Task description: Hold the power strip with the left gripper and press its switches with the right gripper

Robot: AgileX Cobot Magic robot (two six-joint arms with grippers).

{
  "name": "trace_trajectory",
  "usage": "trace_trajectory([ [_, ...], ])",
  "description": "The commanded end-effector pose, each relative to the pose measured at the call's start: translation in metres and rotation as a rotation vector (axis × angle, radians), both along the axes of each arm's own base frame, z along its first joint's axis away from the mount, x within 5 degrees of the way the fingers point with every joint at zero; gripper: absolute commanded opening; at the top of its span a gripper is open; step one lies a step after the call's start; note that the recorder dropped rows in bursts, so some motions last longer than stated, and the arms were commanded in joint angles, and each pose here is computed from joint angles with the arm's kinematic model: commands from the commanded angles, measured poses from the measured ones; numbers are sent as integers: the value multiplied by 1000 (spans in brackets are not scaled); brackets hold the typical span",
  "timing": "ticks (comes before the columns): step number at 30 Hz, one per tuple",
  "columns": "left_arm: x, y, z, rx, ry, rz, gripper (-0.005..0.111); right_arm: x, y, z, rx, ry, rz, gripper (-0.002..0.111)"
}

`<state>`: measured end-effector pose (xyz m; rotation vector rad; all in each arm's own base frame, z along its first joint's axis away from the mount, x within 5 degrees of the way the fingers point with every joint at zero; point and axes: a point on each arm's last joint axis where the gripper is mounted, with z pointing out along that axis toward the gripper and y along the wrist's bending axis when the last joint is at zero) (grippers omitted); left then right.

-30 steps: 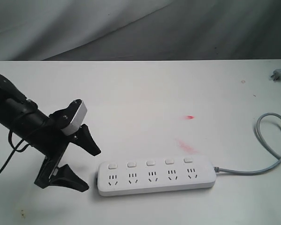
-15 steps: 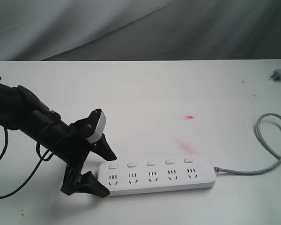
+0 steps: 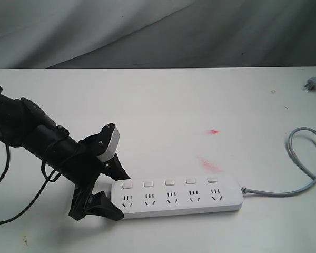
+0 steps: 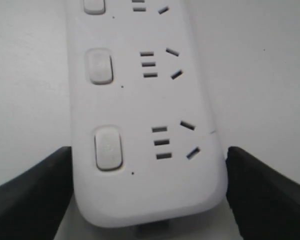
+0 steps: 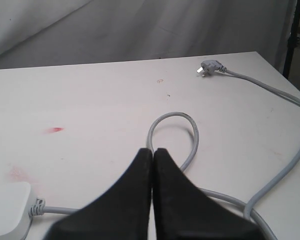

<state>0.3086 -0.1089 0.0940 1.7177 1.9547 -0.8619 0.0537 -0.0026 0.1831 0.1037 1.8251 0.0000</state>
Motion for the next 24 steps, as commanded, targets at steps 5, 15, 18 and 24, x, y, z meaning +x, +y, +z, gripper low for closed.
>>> trace_trajectory([
  [5, 1, -2, -1, 2, -8, -8, 32, 0, 0, -1, -4, -5, -8, 0],
  [15, 1, -2, -1, 3, -8, -8, 9, 0, 0, -1, -4, -5, -8, 0],
  [18, 1, -2, -1, 3, -8, -8, 3, 0, 0, -1, -4, -5, -8, 0],
  [24, 1, -2, -1, 3, -8, -8, 2, 0, 0, -1, -4, -5, -8, 0],
])
